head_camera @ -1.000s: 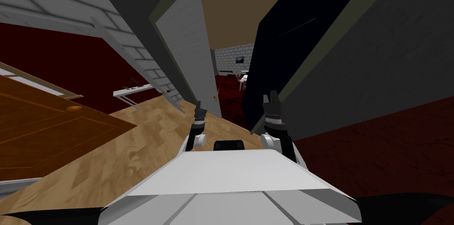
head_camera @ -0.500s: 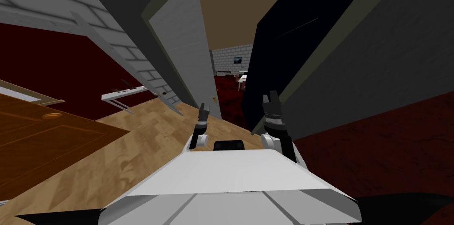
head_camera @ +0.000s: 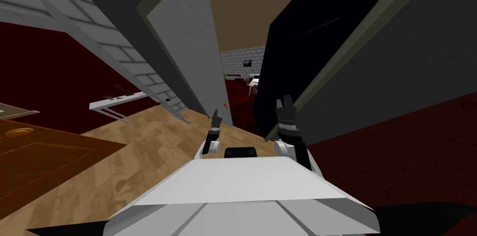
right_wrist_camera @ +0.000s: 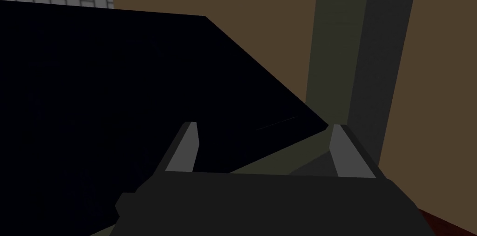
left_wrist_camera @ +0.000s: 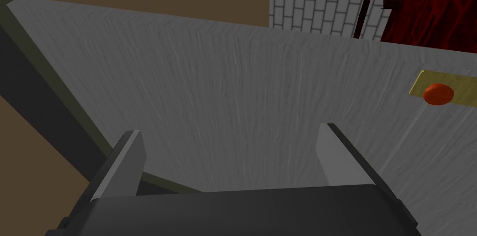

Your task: Push the door open

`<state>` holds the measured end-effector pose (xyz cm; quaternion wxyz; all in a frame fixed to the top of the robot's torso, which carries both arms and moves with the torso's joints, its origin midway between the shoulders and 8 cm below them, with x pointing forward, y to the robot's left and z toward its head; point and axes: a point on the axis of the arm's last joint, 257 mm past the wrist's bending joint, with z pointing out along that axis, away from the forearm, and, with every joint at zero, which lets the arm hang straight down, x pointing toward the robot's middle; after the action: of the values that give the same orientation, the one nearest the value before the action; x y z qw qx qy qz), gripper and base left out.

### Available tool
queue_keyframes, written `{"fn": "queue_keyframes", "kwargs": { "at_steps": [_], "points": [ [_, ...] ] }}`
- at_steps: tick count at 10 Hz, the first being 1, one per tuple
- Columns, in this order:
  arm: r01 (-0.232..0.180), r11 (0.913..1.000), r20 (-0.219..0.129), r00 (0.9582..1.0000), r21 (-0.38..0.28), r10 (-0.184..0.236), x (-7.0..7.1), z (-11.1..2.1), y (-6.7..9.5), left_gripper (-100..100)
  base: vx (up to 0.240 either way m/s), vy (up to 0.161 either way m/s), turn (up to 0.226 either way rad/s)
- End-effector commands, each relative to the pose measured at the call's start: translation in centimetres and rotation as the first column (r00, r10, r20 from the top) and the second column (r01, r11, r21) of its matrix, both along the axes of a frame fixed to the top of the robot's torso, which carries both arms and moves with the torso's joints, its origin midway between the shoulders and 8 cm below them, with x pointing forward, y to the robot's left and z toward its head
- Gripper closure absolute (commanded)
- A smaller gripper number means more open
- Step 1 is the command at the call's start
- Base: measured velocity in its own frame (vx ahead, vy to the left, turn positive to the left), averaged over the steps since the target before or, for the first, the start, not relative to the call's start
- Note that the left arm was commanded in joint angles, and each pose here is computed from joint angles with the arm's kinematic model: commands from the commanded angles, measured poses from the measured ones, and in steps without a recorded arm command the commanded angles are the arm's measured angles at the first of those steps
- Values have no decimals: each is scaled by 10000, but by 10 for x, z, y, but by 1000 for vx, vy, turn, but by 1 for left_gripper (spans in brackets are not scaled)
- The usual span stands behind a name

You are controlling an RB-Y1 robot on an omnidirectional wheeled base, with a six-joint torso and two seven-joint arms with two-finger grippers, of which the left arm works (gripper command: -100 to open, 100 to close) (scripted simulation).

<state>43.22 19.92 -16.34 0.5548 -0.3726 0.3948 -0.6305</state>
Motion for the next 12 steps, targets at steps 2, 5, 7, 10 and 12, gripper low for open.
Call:
{"fn": "queue_keyframes", "kwargs": {
  "at_steps": [2,5,7,10,12],
  "points": [
    [81,10000,-333,9994,-1,-81,2,-21,-3,-100,55,57,-60],
    [176,9998,-708,9973,0,-175,7,-43,-7,-100,46,81,-71],
    [220,9998,-896,9957,6,-219,8,-53,-9,-100,57,83,-77],
    [336,9994,-1444,9890,41,-326,13,-84,-14,-100,58,73,-98],
    [402,9992,-1785,9832,79,-381,14,-104,-17,-100,68,126,-102]
  ]
}}
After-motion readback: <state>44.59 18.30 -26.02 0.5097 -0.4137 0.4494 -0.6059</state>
